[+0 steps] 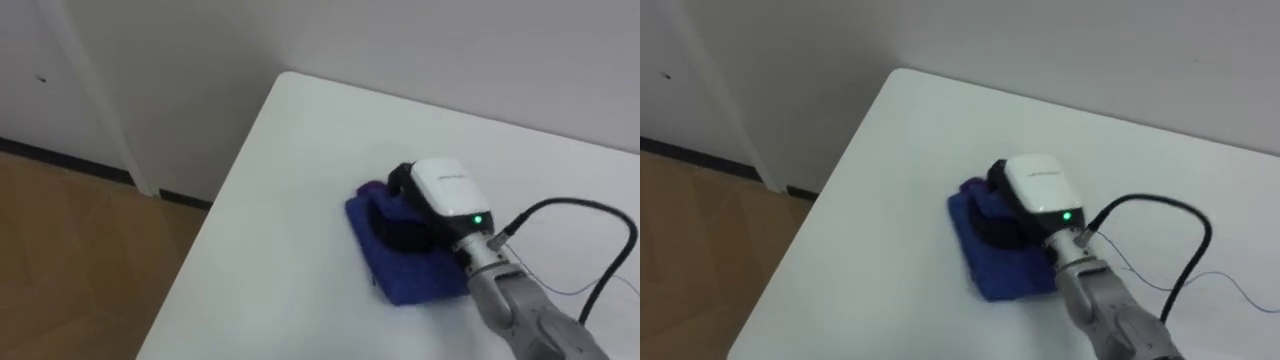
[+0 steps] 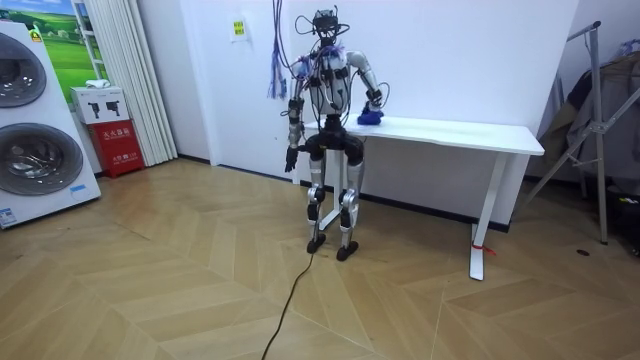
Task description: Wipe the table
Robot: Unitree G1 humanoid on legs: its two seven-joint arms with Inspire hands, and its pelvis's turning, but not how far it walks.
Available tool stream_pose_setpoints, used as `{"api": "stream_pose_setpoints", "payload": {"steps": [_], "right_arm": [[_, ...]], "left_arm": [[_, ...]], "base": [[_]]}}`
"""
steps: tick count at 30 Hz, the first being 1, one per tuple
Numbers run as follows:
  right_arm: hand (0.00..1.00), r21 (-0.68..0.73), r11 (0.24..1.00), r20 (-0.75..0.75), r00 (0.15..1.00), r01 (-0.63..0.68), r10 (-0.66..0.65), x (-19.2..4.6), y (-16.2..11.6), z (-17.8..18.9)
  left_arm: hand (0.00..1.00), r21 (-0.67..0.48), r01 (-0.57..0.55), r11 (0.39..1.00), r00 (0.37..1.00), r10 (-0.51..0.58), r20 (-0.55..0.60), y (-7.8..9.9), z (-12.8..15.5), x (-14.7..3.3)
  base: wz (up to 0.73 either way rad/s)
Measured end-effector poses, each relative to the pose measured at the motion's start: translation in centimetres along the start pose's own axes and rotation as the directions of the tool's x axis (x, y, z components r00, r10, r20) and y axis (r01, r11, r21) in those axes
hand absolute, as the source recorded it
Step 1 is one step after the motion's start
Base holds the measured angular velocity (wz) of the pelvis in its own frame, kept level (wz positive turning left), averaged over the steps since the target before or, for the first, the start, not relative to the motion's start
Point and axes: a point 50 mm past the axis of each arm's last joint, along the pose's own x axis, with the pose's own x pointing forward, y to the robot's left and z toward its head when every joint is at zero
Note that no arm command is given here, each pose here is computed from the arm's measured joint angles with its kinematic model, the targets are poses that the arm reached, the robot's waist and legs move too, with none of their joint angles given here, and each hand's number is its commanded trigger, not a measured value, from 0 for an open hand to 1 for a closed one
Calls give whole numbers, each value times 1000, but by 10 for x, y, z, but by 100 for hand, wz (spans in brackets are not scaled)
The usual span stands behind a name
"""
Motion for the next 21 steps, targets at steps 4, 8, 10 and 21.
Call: {"api": "stream_pose_setpoints", "payload": {"steps": [4, 8, 10, 21], "right_arm": [[100, -25, 999, -143, 989, 20, -23, 3, -9, -31], [100, 15, 1000, -251, 968, 15, -11, -4, -8, -54], [100, 16, 1000, -303, 953, 13, -8, -15, -5, -66], [100, 58, 997, -657, 754, 52, -1, -103, 24, -133]], "left_arm": [[0, -13, 5, 1000, 1000, -6, -30, 1, -8, -2], [0, -39, 2, 999, 999, -3, -39, 5, -14, -4], [0, -42, -6, 999, 999, 4, -52, 7, -20, -6], [0, -133, -86, 987, 990, 70, -124, 20, -40, -9]], "base": [[9], [6], [8], [7]]}}
